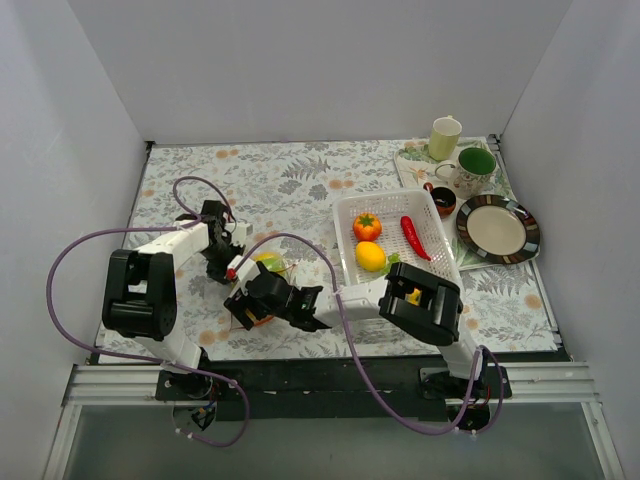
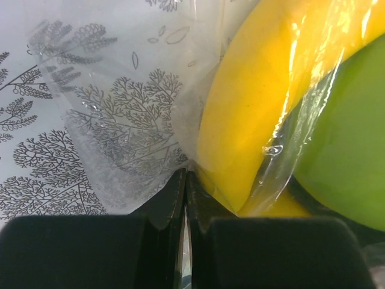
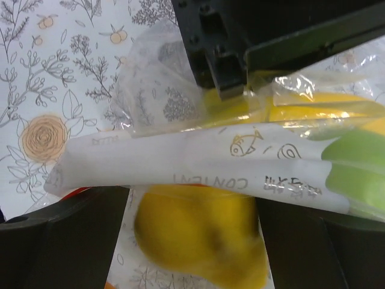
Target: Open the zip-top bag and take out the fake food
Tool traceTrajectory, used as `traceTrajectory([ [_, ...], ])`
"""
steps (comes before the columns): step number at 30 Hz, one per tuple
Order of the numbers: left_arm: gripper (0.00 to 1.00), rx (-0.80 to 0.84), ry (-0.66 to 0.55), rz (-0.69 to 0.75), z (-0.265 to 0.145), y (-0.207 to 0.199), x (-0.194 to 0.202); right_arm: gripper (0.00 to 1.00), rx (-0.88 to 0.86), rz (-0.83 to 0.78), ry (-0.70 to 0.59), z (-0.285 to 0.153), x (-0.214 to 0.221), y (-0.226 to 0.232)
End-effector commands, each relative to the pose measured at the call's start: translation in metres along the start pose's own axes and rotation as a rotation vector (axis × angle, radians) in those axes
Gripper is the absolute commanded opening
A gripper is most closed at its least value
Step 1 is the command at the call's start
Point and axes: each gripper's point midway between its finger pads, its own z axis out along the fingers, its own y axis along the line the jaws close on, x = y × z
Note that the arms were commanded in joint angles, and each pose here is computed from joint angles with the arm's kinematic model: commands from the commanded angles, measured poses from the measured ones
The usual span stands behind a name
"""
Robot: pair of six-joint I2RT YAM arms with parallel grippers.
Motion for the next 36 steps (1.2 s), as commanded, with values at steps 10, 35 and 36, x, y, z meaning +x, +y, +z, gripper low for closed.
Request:
traceTrajectory([
  [10,0.0,-0.119,-0.084,0.057,-0.019,0.016,-0.02,0.38,0.044,0.004,0.036,-0.013,0.013,-0.013],
  [35,0.0,-0.18,-0.163,-0.032,-0.045,0.052,-0.05,0.08,0.718,0.241,-0.108,-0.204,-0.04,-0.23],
  [36,0.0,-0.181,-0.169,-0.032,-0.047,0.052,-0.051,0.08,0.775,0.263,-0.096,-0.212,-0.034,-0.244],
])
